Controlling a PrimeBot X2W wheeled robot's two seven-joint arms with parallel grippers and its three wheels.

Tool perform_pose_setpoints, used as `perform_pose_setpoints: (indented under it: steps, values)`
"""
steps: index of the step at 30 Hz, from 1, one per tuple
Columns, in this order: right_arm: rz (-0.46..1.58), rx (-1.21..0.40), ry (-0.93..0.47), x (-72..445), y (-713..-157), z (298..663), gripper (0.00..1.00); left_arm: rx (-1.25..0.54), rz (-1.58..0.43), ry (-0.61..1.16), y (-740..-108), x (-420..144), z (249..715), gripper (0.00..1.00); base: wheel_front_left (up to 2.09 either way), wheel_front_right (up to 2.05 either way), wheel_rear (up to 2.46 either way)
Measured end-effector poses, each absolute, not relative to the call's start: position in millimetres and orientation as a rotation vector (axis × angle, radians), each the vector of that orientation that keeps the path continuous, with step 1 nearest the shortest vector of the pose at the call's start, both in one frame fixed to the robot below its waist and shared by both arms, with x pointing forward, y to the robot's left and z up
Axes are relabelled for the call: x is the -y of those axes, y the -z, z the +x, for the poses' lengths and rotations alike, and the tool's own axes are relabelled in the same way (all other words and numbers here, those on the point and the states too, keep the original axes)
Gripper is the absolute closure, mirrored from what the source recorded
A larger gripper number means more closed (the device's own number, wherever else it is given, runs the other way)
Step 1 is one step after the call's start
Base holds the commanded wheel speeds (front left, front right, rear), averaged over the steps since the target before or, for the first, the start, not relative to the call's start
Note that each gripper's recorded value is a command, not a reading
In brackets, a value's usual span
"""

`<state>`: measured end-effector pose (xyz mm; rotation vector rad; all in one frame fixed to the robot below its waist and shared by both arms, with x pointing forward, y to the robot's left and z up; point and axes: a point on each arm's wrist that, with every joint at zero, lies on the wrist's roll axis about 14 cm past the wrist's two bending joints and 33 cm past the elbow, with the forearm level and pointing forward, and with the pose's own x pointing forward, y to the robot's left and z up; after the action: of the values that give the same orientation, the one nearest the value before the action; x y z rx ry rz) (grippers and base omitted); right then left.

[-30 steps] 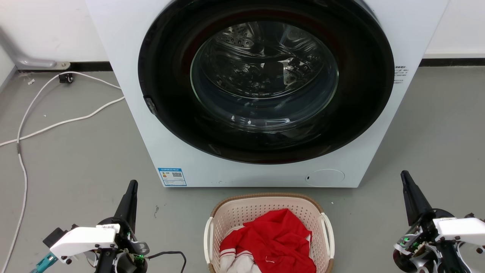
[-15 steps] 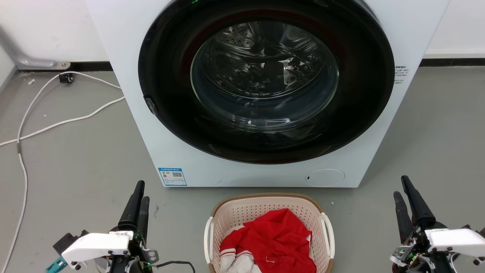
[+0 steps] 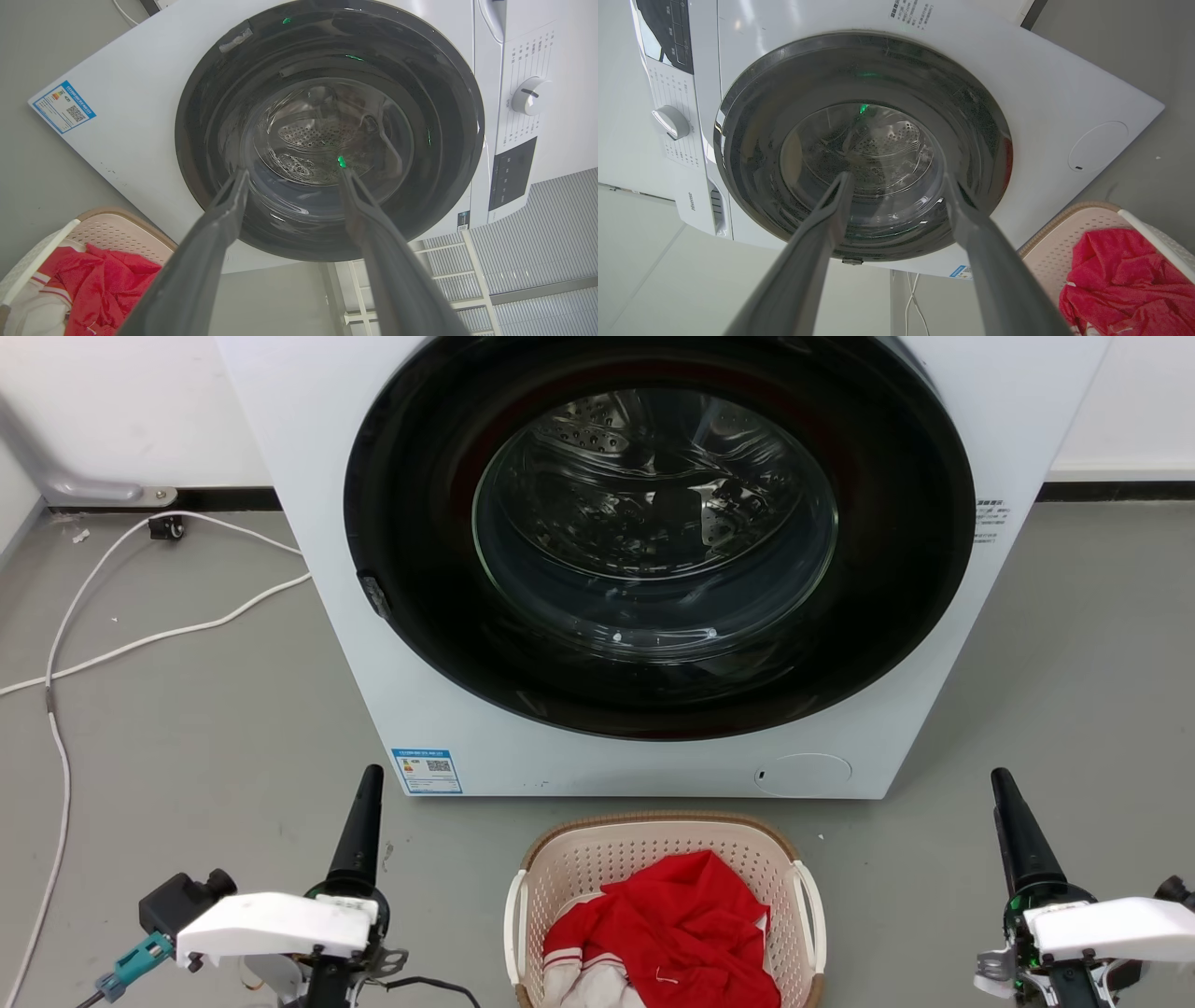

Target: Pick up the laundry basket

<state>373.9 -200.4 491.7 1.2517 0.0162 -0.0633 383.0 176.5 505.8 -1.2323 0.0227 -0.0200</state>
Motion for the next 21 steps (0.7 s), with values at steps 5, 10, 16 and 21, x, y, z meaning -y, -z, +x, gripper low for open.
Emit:
perform_pose_setpoints:
  steps: [5,10,16,21]
  values:
    - [1.105,-0.007,0.047,200.8,-498.0,373.2,0.0,-0.024,-1.113,0.029,-506.7,-172.6,382.9,0.0,0.0,0.0,0.0]
    - [0.965,0.0,0.026,199.1,-504.3,371.9,0.0,-0.029,-1.007,0.039,-506.7,-167.5,382.6,0.0,0.0,0.0,0.0]
    - [0.864,-0.002,0.014,197.1,-506.4,368.0,0.0,-0.029,-0.889,0.051,-507.1,-162.5,381.6,0.0,0.0,0.0,0.0]
    - [0.773,-0.004,-0.008,192.8,-510.2,367.2,0.0,-0.03,-0.8,0.056,-506.2,-159.5,380.5,0.0,0.0,0.0,0.0]
